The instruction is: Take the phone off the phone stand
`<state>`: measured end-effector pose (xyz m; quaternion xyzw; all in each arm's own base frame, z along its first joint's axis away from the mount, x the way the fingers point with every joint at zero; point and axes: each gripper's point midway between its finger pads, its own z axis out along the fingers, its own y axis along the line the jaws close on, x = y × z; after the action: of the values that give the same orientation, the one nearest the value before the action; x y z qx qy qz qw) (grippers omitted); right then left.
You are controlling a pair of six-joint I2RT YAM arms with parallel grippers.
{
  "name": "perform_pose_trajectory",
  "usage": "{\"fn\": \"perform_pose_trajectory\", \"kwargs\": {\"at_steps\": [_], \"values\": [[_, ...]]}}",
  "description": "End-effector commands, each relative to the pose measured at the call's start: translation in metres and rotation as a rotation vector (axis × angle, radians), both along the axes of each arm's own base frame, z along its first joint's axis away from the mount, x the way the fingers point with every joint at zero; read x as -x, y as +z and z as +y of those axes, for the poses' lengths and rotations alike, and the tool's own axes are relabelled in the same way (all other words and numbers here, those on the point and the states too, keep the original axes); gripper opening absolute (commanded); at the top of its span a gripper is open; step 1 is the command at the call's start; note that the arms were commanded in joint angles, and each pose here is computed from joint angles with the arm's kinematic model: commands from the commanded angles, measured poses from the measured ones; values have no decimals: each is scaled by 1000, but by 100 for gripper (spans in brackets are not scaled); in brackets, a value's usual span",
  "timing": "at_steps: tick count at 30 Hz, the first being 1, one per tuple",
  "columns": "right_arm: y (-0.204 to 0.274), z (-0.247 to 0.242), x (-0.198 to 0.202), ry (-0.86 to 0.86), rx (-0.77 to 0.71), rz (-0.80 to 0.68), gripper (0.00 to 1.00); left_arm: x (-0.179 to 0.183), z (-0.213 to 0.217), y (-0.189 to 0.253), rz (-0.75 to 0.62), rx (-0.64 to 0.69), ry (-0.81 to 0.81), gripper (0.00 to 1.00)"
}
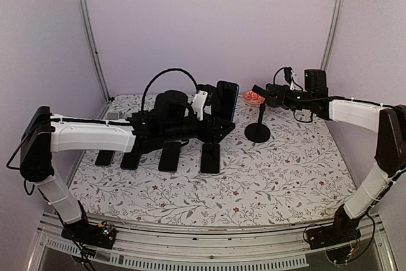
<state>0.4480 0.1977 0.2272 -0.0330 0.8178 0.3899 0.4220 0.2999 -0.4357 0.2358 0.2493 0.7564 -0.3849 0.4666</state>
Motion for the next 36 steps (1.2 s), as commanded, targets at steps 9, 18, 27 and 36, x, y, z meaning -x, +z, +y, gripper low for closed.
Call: {"fn": "perform_pose_trajectory", "kwargs": {"at_steps": [9, 18, 27, 36], "values": [[23, 0, -46, -8, -9, -127, 3, -6, 11, 21, -51, 35, 47, 13], [45, -2, -27, 3, -21, -162, 74, -10, 7, 14, -34, 26, 61, 13], [69, -4, 22, 59, -39, -198, 94, -15, -3, 3, -6, 14, 104, 13], [70, 29, 119, 247, -116, -182, 85, -13, -19, -3, 34, 26, 143, 13]]}}
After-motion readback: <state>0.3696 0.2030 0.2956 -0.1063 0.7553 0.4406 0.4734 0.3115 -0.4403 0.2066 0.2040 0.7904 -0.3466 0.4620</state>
